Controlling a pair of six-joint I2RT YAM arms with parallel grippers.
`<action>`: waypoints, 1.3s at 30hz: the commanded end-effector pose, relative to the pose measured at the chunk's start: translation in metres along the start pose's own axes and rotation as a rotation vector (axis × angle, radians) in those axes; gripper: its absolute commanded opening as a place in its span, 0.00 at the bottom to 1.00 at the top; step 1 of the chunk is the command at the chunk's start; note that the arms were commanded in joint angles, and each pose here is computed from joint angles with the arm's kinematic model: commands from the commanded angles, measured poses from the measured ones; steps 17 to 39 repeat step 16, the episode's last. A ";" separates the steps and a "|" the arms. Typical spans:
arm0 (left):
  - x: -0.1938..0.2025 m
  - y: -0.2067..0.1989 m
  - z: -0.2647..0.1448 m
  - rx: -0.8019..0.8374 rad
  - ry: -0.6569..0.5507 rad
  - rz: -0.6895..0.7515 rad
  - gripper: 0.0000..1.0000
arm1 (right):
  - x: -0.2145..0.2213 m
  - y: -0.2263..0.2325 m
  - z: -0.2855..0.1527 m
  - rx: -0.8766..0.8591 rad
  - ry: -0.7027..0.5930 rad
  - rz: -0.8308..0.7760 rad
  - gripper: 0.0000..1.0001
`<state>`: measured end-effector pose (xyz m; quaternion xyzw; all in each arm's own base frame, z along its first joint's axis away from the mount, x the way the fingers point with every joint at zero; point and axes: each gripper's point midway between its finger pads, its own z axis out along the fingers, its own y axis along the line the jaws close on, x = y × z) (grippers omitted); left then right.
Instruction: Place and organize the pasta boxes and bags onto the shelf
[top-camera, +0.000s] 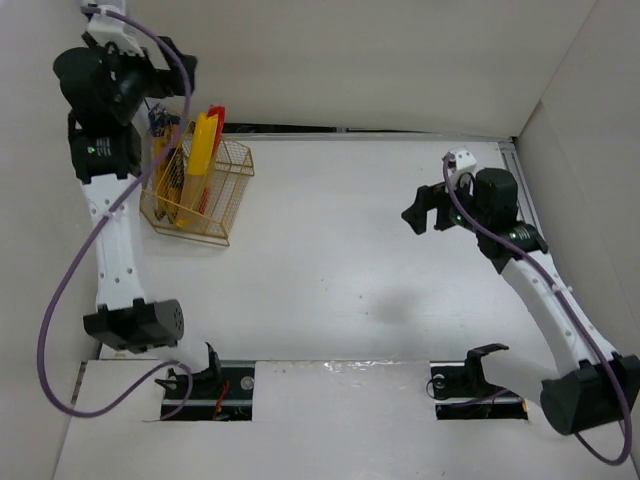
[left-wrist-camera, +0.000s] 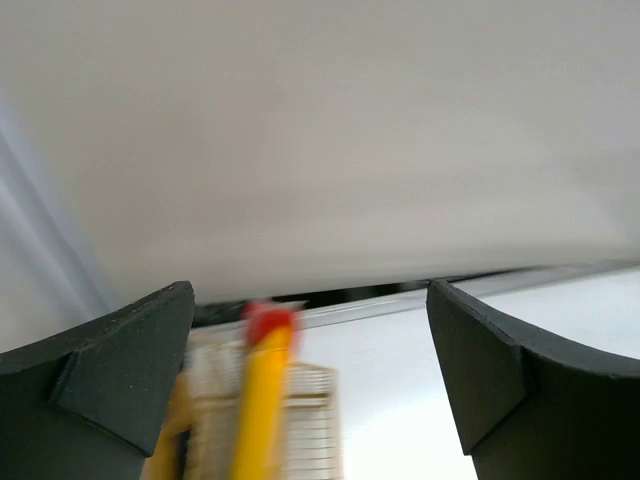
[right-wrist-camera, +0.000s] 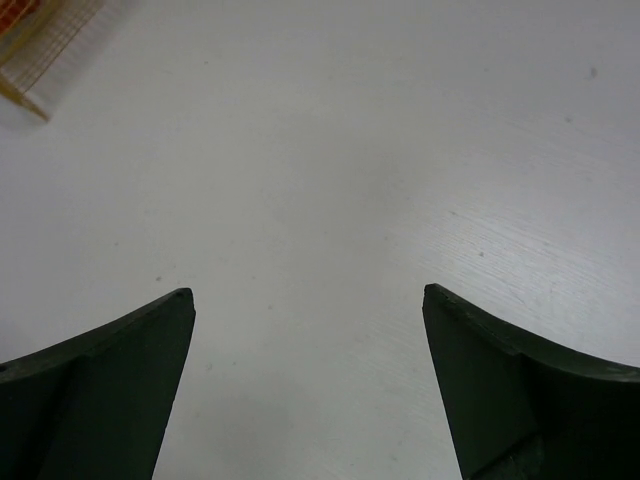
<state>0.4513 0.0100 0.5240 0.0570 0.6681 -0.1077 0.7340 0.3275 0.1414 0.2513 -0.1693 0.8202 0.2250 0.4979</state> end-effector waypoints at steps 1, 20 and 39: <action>0.017 -0.067 -0.010 0.144 0.022 -0.143 0.99 | 0.024 -0.027 -0.025 0.221 -0.013 0.072 1.00; 0.186 -0.114 -0.104 -0.107 0.233 -0.338 0.99 | 0.052 -0.009 -0.066 0.197 -0.118 0.090 1.00; 0.186 -0.114 -0.104 -0.107 0.233 -0.338 0.99 | 0.052 -0.009 -0.066 0.197 -0.118 0.090 1.00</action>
